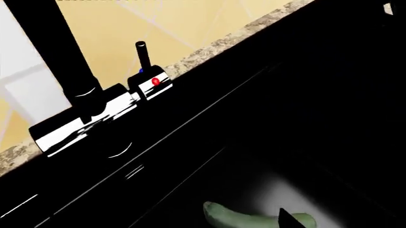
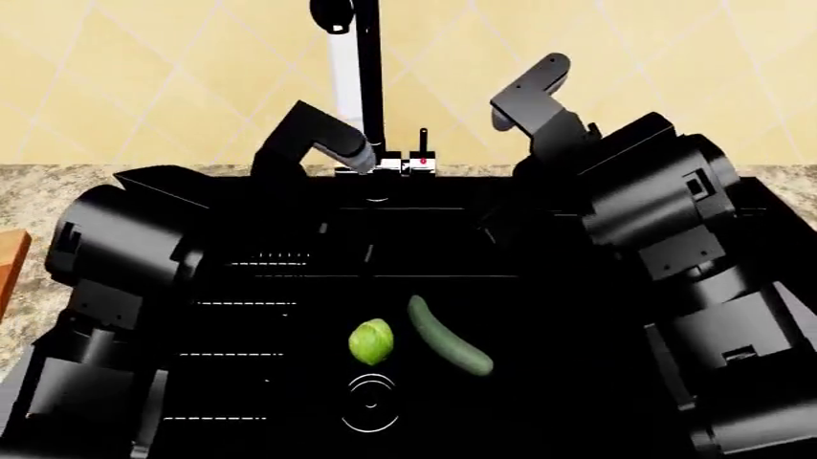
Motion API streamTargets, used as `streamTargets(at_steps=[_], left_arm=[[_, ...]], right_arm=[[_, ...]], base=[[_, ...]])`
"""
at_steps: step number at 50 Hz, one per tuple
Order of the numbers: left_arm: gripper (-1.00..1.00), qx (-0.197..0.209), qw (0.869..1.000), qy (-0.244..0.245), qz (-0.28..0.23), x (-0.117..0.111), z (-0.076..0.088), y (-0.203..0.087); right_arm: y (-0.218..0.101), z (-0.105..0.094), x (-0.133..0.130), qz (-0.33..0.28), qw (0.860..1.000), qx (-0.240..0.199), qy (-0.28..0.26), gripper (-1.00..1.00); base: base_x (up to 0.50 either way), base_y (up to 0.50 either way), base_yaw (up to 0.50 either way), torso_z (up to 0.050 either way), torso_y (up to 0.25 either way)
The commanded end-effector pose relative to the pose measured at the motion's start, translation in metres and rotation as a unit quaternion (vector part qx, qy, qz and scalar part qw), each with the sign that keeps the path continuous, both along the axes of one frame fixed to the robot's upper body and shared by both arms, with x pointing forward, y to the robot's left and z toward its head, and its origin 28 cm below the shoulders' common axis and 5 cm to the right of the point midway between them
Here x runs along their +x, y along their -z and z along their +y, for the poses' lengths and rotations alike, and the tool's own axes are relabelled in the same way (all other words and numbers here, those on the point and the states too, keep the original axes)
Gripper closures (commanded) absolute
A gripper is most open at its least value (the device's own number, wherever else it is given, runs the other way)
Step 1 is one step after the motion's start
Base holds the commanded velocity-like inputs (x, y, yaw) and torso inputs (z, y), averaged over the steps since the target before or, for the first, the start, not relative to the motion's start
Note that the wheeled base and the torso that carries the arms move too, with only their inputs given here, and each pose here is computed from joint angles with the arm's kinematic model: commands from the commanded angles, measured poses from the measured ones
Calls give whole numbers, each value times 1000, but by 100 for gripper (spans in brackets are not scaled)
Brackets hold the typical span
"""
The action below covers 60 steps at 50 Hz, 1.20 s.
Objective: Pick the vegetables from the sink and place them on the cutting board.
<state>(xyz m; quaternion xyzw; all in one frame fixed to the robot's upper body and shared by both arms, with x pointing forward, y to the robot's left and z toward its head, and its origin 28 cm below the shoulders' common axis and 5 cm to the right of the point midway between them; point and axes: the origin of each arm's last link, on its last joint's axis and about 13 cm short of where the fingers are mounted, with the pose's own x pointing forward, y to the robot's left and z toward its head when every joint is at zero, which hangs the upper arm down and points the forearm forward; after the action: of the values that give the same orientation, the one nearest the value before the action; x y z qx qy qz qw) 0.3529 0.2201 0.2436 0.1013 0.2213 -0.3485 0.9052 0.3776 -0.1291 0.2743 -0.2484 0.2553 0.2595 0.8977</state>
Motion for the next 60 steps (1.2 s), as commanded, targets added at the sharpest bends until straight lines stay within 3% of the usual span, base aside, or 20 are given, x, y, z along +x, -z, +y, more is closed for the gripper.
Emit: streamTargets(at_steps=[1, 11, 26, 35, 60], left_arm=[[-100, 22, 998, 51, 10, 2, -13, 8], [-100, 79, 995, 62, -16, 7, -8, 20], [-100, 186, 976, 113, 12, 5, -1, 41], [-100, 229, 963, 136, 31, 6, -4, 59], [-100, 241, 957, 146, 66, 17, -12, 82]], right_arm=[[16, 8, -3, 30, 999, -5, -42, -100], [23, 2, 4, 21, 999, -1, -25, -100], [17, -5, 13, -2, 1000, -1, 3, -100], [16, -2, 12, -11, 1000, 4, -6, -100], [18, 6, 14, -17, 1000, 5, -23, -100]], base=[[0, 0, 0, 0, 0], [0, 0, 0, 0, -162], [0, 0, 0, 0, -17], [0, 0, 0, 0, 0], [0, 0, 0, 0, -1]])
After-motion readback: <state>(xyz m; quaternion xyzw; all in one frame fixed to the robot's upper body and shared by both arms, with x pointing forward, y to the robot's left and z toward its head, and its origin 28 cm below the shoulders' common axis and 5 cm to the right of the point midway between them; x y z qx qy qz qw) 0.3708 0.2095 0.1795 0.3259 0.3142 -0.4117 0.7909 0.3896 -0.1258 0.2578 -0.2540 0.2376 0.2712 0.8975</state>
